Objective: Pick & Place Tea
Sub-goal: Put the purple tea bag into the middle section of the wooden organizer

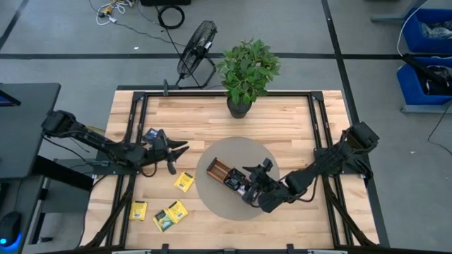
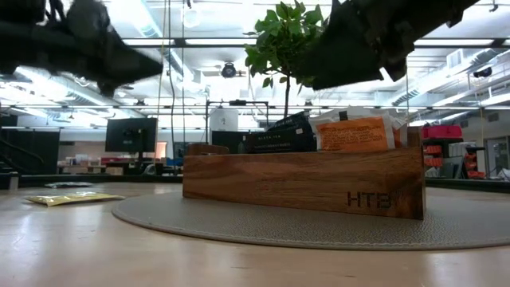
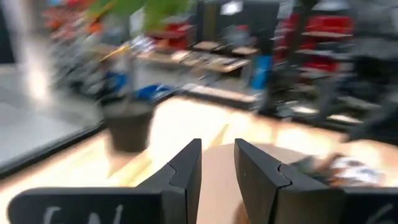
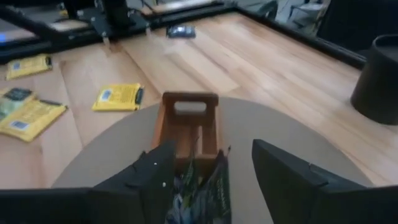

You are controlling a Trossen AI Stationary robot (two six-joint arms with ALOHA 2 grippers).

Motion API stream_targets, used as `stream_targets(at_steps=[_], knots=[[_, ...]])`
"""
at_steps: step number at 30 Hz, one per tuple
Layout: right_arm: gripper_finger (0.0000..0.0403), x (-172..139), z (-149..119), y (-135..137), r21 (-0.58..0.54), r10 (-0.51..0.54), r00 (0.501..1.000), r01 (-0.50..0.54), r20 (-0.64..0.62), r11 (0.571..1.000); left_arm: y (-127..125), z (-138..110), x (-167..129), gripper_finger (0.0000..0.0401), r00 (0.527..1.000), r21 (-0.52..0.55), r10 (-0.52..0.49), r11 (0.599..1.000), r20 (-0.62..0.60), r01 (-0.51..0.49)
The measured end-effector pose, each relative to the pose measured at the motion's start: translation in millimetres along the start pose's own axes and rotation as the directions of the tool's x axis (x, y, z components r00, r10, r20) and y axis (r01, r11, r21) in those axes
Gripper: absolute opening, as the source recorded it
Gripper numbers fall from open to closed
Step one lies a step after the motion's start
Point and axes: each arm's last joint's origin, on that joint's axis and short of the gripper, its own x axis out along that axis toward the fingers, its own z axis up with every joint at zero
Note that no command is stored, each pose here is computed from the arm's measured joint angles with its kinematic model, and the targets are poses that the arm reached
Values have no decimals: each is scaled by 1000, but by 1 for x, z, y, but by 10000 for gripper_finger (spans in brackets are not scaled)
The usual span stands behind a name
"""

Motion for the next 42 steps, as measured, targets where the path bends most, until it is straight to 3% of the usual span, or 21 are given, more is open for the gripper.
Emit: stream_targets(at_steps=[4,7,11,22,25,29,33,37,42], knots=[[224,2,-2,-4,10,-26,999,26,-19,1000,13,-11,5,101,984,-71,163,983,-76,-168],[224,4,-1,-6,10,-40,999,40,-16,999,20,-15,11,101,967,-123,196,968,-162,-216],[224,5,-1,-7,14,-47,999,47,-17,999,25,-11,20,101,909,-91,231,956,-347,-277],[224,5,-1,-7,10,-56,998,57,-14,998,47,18,17,101,621,138,428,878,-657,-459],[224,5,-2,-8,4,-59,998,59,-17,998,57,20,15,101,543,139,453,842,-707,-522],[224,5,-2,-8,-4,-66,998,66,-10,998,69,17,14,101,456,150,461,810,-761,-567],[224,5,-1,-8,-4,-67,998,67,-10,998,82,7,13,101,296,244,505,751,-811,-614],[224,5,-2,-8,-6,-69,998,69,-12,998,89,-2,19,101,220,271,507,721,-833,-638],[224,5,-2,-8,-8,-69,998,69,-12,998,98,-16,24,101,92,361,538,673,-838,-646]])
